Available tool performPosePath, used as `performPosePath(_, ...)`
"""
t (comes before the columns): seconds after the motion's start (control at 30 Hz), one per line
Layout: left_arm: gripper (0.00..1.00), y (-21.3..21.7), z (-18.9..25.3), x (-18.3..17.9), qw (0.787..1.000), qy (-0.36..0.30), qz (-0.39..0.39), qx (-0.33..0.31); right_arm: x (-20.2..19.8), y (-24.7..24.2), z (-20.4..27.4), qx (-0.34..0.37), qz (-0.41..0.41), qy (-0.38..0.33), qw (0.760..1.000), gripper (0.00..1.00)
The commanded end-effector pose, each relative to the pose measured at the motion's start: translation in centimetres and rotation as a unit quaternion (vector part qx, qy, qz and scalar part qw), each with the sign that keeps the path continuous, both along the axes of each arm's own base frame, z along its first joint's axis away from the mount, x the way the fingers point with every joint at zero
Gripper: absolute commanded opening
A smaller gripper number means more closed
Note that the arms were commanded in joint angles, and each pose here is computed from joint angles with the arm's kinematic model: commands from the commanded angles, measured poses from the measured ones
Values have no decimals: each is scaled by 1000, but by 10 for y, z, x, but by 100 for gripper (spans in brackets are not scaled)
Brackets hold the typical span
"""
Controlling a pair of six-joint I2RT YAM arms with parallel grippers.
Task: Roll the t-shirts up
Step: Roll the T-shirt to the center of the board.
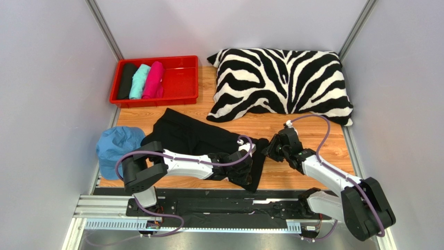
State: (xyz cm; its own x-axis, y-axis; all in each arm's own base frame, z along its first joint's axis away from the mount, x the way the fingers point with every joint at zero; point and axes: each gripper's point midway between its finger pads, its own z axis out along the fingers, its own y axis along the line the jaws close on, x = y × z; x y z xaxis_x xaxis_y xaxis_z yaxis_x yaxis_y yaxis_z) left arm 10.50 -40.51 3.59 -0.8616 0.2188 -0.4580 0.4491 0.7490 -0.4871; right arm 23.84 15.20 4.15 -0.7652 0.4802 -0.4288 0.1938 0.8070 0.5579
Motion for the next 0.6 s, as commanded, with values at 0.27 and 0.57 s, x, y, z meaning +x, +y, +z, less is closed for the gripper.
performPosePath(0.27,5,-5,31,-5,999,-25,-31,-24,5,-8,-9,-109,-48,71,990,20)
performPosePath(0.57,9,-6,43,-9,998,-49,-40,-13,6,-6,-7,-149,-48,96,983,15)
